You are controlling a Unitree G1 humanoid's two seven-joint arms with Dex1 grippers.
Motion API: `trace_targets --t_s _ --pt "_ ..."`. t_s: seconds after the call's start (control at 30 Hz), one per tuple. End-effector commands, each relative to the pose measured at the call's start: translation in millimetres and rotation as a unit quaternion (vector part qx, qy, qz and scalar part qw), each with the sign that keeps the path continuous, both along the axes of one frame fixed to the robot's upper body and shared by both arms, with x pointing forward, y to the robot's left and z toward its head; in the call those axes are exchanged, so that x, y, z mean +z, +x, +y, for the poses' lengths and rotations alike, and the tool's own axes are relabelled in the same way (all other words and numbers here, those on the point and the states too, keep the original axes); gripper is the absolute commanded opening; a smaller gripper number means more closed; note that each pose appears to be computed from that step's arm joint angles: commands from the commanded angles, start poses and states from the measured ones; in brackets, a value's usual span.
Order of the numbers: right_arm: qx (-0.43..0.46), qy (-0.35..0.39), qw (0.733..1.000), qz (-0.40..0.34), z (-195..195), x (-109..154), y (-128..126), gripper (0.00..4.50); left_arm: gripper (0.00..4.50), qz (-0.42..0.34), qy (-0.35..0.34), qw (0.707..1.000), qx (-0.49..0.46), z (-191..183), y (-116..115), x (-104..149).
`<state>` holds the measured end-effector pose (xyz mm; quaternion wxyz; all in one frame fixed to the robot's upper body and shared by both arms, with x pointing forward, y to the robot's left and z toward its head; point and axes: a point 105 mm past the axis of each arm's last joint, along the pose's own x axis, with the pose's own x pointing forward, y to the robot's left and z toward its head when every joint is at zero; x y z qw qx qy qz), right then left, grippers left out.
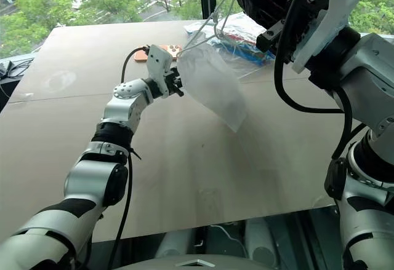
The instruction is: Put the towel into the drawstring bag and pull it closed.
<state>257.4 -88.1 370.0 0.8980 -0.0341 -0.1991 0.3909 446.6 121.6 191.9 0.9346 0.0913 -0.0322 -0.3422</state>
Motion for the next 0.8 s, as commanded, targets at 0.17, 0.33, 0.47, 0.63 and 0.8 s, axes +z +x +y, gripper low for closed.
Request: trace_targets --t_s 0.17,0.33,0.47,0.63,0.8 --pt "-0.007 0.005 1.0 -0.023 -1.8 5.1 -7.3 0.0 0.11 -0.041 -0.02 0.999 -0.003 -17.1 8.8 21.6" --pt "-0.056 0.017 0.998 -0.026 -18.5 7.2 0.0 0.0 0.04 -0.079 -0.053 0.992 0.084 12.8 19.5 43.0" --pt "-0.179 0.05 0.982 -0.042 -61.9 20.3 19.5 0.0 0.04 -0.139 -0.082 0.97 0.18 55.0 22.5 77.9" --pt "-0.331 0.071 0.938 -0.073 -135.3 40.4 29.1 0.0 0.04 -0.23 -0.084 0.932 0.269 107.2 9.0 123.8" --pt "-0.388 0.067 0.915 -0.087 -163.7 44.3 33.3 0.0 0.04 -0.247 -0.087 0.917 0.302 133.2 0.0 129.0"
